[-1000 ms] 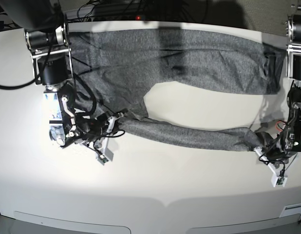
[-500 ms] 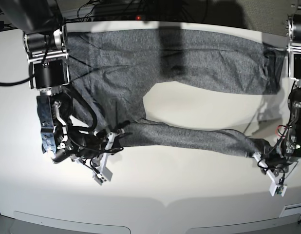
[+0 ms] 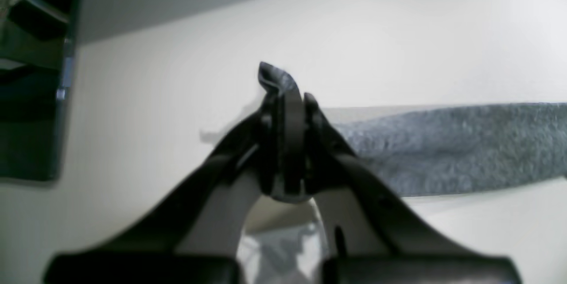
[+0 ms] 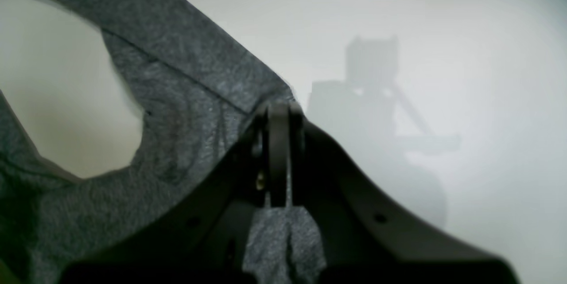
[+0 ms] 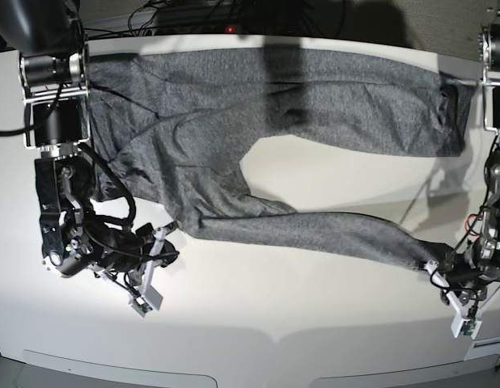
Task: Fold the T-shirt properly
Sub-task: 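Carry the held edge with both grippers over onto the opposite edge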
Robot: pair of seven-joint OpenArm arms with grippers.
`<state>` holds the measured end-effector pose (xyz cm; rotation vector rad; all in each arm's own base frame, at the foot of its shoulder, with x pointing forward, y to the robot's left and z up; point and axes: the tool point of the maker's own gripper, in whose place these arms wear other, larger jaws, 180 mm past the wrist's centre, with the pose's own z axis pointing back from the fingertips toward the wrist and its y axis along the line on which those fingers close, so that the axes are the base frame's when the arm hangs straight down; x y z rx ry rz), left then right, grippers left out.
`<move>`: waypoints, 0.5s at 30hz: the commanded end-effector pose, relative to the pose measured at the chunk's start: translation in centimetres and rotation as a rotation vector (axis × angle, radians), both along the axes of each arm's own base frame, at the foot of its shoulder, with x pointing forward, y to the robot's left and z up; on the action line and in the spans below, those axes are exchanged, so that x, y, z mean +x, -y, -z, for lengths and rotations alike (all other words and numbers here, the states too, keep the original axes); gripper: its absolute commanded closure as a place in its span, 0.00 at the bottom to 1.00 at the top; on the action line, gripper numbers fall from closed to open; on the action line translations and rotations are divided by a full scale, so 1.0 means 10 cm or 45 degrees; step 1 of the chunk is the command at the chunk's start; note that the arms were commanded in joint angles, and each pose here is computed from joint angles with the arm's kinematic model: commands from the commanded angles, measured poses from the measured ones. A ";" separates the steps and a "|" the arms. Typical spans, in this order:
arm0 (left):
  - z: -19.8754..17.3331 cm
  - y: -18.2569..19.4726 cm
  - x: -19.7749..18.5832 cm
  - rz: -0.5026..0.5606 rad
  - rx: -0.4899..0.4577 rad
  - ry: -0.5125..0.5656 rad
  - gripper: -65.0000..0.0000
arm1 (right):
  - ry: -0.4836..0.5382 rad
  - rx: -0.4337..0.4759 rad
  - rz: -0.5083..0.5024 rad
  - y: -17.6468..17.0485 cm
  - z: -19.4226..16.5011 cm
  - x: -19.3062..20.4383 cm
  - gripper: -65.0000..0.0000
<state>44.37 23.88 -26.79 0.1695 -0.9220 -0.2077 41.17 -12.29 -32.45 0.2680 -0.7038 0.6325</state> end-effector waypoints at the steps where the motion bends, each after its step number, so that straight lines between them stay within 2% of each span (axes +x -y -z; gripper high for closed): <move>1: -0.33 -0.11 0.13 -0.010 0.042 0.116 1.00 | 0.094 0.022 -0.005 0.00 -0.25 0.15 1.00; 6: -0.33 -0.26 0.07 -0.036 0.052 0.056 1.00 | 0.056 -0.012 -0.004 0.03 -0.20 0.12 1.00; 9: -0.30 -0.26 0.05 -0.034 0.048 0.046 1.00 | 0.051 0.017 -0.006 -0.03 -0.18 0.12 1.00; 12: -0.29 -0.23 0.05 -0.023 0.021 0.044 1.00 | 0.065 0.084 0.006 -0.15 -0.11 0.17 0.65; 13: -0.29 -0.23 0.05 -0.023 0.022 0.044 1.00 | 0.073 0.105 0.017 -0.19 -0.07 0.20 0.59; 15: -0.28 -0.23 0.04 -0.025 0.022 0.038 1.00 | 0.064 0.113 0.045 -0.21 0.09 0.24 0.57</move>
